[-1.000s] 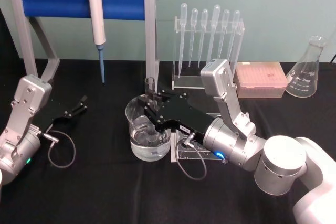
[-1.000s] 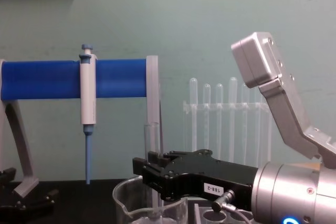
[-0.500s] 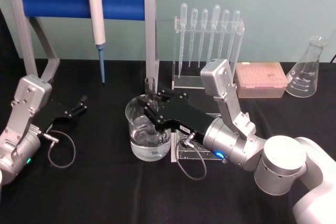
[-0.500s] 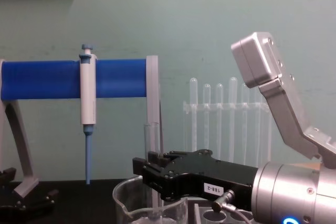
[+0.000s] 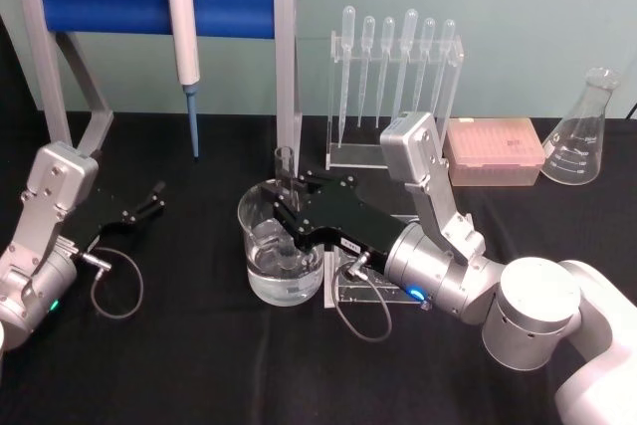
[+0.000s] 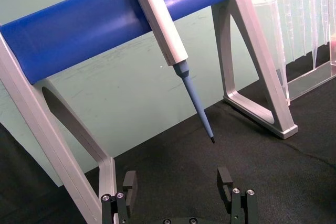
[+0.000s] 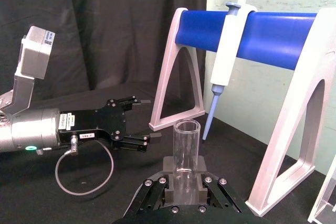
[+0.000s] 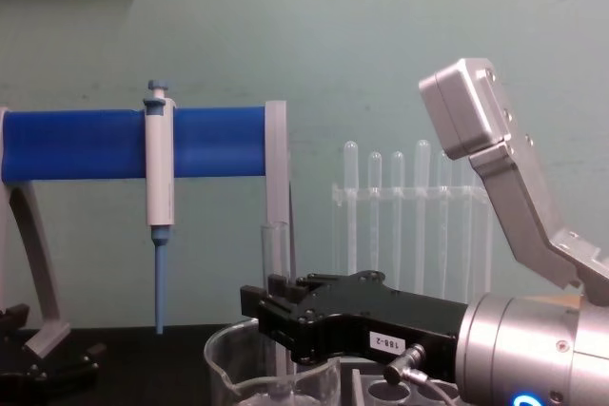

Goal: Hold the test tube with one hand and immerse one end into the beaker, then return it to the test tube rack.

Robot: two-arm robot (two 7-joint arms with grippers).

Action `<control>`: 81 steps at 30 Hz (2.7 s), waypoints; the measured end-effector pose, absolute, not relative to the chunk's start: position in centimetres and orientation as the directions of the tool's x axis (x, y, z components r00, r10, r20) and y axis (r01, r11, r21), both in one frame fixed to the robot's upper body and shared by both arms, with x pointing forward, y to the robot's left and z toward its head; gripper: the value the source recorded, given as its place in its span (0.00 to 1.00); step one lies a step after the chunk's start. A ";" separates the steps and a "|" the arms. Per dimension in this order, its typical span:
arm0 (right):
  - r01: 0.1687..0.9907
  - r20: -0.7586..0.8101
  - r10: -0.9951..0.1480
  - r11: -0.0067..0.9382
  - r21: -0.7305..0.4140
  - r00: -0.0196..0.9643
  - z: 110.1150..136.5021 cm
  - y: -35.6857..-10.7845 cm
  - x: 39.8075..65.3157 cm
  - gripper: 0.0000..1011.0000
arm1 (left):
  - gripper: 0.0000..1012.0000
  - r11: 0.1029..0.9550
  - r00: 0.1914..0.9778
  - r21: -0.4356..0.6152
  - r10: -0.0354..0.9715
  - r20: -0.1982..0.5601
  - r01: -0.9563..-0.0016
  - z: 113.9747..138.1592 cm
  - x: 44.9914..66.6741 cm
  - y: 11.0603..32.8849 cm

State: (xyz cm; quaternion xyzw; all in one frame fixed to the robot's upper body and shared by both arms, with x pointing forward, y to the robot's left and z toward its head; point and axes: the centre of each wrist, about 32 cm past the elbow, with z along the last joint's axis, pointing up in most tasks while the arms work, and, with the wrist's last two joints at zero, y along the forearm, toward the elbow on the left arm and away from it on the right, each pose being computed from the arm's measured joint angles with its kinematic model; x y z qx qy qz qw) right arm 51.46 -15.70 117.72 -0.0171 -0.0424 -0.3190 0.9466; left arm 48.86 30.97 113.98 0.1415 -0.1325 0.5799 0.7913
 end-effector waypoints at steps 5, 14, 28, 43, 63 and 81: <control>0.605 0.091 -0.603 0.796 -0.005 0.793 117.7 -15.7 51.5 0.22 | 0.99 0.287 0.292 0.070 0.880 0.374 -0.955 114.0 48.9 31.0; 0.605 0.091 -0.603 0.796 -0.005 0.793 117.7 -15.7 51.5 0.22 | 0.99 0.287 0.292 0.070 0.880 0.374 -0.955 114.0 48.9 31.0; 0.605 0.091 -0.603 0.796 -0.005 0.793 117.7 -15.7 51.5 0.22 | 0.99 0.287 0.292 0.070 0.880 0.374 -0.955 114.0 48.9 31.0; 0.605 0.091 -0.603 0.796 -0.005 0.793 117.7 -15.7 51.5 0.22 | 0.99 0.287 0.292 0.070 0.880 0.374 -0.955 114.0 48.9 31.0; 0.605 0.091 -0.603 0.796 -0.005 0.793 117.7 -15.7 51.5 0.22 | 0.99 0.287 0.292 0.070 0.880 0.374 -0.955 114.0 48.9 31.0; 0.605 0.091 -0.603 0.796 -0.005 0.793 117.7 -15.7 51.5 0.22 | 0.99 0.287 0.292 0.070 0.880 0.374 -0.955 114.0 48.9 31.0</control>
